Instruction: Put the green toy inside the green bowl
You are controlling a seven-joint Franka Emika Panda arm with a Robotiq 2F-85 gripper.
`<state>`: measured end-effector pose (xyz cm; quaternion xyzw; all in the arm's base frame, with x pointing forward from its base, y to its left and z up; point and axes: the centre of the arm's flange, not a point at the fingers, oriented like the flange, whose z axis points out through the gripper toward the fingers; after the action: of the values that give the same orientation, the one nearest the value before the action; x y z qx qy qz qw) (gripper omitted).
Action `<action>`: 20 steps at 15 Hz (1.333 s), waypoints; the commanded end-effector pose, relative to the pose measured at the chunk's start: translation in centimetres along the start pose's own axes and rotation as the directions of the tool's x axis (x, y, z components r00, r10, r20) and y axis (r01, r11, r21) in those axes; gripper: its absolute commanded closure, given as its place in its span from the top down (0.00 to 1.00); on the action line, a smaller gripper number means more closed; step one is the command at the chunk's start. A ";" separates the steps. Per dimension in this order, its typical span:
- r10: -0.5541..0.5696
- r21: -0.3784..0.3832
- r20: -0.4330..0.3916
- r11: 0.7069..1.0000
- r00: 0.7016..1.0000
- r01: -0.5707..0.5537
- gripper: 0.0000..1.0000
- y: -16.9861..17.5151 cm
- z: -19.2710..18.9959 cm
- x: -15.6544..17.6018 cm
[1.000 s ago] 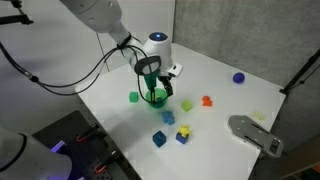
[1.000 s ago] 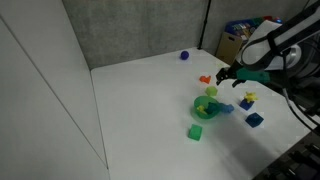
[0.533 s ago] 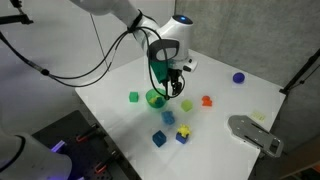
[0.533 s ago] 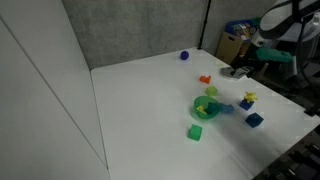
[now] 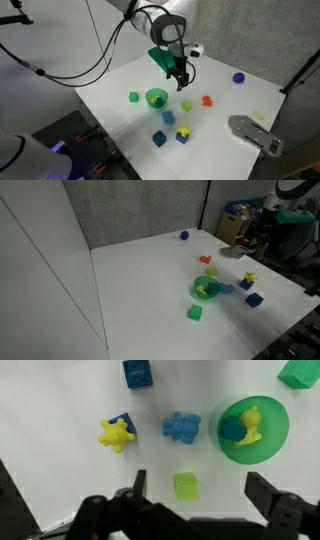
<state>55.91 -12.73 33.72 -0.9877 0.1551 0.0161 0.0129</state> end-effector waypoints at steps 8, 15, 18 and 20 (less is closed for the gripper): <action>-0.249 -0.060 -0.101 0.968 0.963 0.244 1.00 1.2 -6.8 -6.1; -0.282 -0.027 -0.099 0.960 0.954 0.280 1.00 1.9 -10.1 -10.9; -0.277 0.008 -0.041 0.961 0.960 0.277 1.00 2.1 -12.0 -12.6; -0.240 0.034 -0.031 0.970 0.970 0.241 1.00 1.8 -13.2 -13.5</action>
<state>44.65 -11.08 45.11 -0.9996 0.0249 -0.0052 0.0100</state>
